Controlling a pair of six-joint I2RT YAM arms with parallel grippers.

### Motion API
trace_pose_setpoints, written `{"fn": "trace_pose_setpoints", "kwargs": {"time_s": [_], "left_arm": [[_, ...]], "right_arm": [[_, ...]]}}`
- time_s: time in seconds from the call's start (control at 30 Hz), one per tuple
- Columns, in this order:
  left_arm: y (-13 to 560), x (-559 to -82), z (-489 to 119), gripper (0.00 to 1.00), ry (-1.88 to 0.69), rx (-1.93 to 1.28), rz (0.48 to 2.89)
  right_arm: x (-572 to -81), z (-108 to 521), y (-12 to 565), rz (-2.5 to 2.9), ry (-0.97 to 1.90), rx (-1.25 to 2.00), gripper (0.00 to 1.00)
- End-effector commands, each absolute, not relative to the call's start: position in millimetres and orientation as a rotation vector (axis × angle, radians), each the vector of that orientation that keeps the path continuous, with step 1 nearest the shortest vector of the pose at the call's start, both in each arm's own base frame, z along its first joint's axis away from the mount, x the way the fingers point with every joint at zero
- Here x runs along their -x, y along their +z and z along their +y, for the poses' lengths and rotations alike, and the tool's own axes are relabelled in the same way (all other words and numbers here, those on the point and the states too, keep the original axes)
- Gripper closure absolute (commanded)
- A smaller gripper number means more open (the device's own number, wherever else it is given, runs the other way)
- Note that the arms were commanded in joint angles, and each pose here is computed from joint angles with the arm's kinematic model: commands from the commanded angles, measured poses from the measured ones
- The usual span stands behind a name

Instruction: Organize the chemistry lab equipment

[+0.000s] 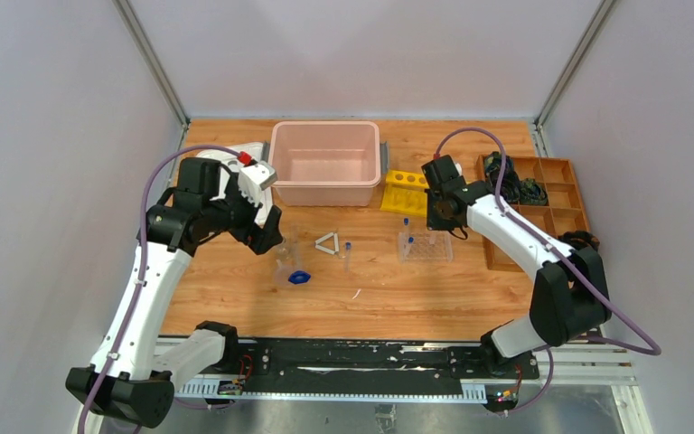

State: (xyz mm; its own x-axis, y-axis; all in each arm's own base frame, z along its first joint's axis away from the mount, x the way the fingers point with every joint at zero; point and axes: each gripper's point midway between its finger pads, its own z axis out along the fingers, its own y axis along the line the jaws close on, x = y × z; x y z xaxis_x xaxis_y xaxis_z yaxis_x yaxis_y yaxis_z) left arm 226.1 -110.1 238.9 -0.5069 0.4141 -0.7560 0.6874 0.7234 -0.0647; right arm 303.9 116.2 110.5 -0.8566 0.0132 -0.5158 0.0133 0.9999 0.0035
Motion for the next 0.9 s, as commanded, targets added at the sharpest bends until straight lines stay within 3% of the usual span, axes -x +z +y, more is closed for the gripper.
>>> {"fn": "trace_pose_setpoints", "kwargs": {"time_s": [0.0, 0.87], "left_arm": [[254.1, -226.6, -111.8, 0.0, -0.456, -0.838, 2.114], [251.1, -228.0, -112.4, 0.0, -0.46, -0.849, 2.12]], "right_arm": [[-323.4, 110.2, 118.3, 2.53, -0.041, -0.051, 1.0], [-321.9, 114.3, 91.9, 2.586, -0.041, -0.036, 1.0]]}}
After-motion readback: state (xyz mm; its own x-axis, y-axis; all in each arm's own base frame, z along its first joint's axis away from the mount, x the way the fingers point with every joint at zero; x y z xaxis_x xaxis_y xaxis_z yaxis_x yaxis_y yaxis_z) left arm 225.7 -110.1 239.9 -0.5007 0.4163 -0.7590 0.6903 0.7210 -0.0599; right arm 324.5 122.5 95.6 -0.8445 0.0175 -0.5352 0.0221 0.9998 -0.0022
